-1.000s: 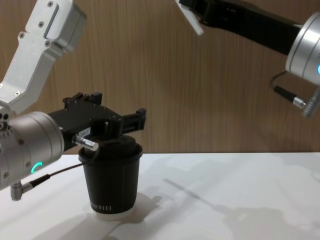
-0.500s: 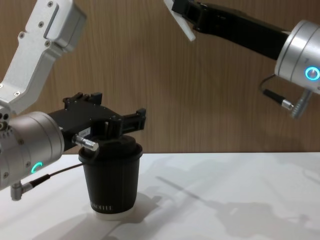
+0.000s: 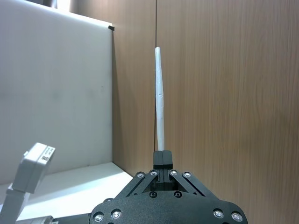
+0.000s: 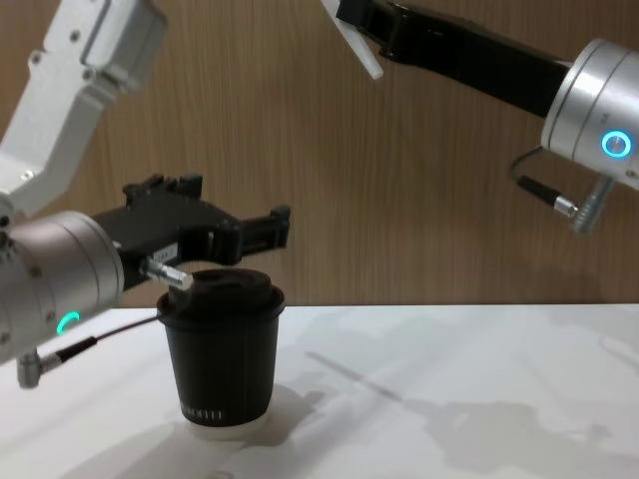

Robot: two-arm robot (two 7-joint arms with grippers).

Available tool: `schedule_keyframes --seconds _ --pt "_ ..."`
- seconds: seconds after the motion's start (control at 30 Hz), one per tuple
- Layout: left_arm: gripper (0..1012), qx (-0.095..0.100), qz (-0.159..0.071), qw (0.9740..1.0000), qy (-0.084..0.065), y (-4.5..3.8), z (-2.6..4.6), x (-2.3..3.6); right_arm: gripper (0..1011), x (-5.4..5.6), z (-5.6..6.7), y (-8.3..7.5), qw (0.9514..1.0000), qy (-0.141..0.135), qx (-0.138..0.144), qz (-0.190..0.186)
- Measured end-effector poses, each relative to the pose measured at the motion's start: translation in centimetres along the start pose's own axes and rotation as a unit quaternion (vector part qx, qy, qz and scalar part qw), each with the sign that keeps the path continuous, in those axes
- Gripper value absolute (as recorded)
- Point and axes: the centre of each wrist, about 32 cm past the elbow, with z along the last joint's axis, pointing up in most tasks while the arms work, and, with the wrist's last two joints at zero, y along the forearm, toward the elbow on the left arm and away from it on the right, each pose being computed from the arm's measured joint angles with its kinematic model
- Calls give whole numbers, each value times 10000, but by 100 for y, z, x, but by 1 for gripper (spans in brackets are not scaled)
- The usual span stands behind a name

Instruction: Pick up the straw with one hand, pass it to the other hand, and insert it into the cup.

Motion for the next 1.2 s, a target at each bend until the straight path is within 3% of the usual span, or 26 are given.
schedule_keyframes --seconds 0.3,0.43,0.63,0.77,0.9,0.97,1.1,1.13,1.2 --pt "1000 -364 -168 9992 81 19 141 135 0 9 -3 8 10000 15 6 16" --pt "1000 -534 -265 9980 192 25 204 205 0 11 -3 10 10000 17 7 20" --pt "1000 -769 -442 9949 485 41 292 308 0 12 -5 11 10000 22 6 24" --pt "1000 -906 -577 9916 716 54 344 373 0 12 -6 12 10000 25 6 28" --pt "1000 -1049 -790 9858 1050 68 401 435 0 13 -7 13 10000 27 6 30" --pt "1000 -1077 -840 9841 1137 72 414 453 0 14 -6 13 10000 28 7 32" --pt "999 -1157 -1069 9760 1503 80 447 502 0 15 -6 14 10000 29 7 32" --pt "1000 -1157 -1069 9760 1503 80 447 502 0 15 -6 14 10000 29 7 32" --pt "1000 -1195 -1161 9721 1651 82 461 525 0 15 -6 14 10000 29 7 32"
